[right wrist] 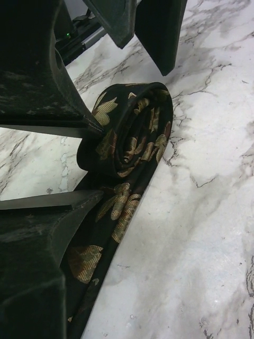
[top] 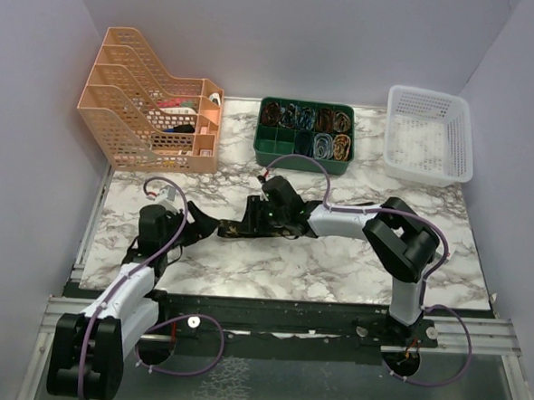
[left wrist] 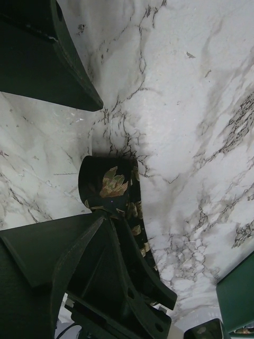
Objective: Roll the ties
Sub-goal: Roll the tie at the center of the board.
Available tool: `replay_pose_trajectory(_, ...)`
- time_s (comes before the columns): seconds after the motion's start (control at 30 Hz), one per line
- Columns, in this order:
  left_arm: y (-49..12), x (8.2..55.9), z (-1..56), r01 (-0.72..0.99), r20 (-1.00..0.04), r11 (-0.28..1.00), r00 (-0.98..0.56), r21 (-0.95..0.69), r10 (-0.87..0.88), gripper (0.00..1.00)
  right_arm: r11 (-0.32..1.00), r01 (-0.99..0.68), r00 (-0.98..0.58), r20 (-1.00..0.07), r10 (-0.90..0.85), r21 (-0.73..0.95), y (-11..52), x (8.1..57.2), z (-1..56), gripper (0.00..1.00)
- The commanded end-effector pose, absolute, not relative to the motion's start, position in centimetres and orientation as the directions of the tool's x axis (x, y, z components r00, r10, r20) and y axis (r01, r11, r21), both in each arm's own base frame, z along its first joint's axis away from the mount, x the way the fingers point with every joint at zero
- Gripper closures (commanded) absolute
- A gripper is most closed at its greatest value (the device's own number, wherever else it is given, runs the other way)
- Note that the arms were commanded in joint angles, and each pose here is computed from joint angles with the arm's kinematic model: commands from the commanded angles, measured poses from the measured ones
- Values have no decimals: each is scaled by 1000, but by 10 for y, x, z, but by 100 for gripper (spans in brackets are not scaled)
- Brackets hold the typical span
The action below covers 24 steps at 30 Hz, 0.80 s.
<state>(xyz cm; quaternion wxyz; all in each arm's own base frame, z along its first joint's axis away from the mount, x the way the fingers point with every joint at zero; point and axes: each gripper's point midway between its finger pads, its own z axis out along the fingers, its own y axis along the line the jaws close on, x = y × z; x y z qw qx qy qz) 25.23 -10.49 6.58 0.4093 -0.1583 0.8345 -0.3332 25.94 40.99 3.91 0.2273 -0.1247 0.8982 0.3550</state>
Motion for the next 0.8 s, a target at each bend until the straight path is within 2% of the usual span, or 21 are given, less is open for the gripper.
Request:
replay_pose_trajectory(0.0,-115,256,72,88,-603,726,-628,-683,-492,21,713,-391,-868,-491,-76,581,412,262,40,51)
replay_pose_trajectory(0.27,-116,262,75,91,-625,744,-615,-662,-480,21,609,-480,-831,-550,-85,631,423,256,79,42)
replay_pose_trajectory(0.43,-115,264,75,92,-632,749,-611,-656,-477,22,620,-473,-824,-563,-62,626,423,262,85,42)
replay_pose_trajectory(0.77,-116,264,74,108,-643,758,-615,-643,-457,26,695,-412,-851,-521,-62,589,419,273,60,49)
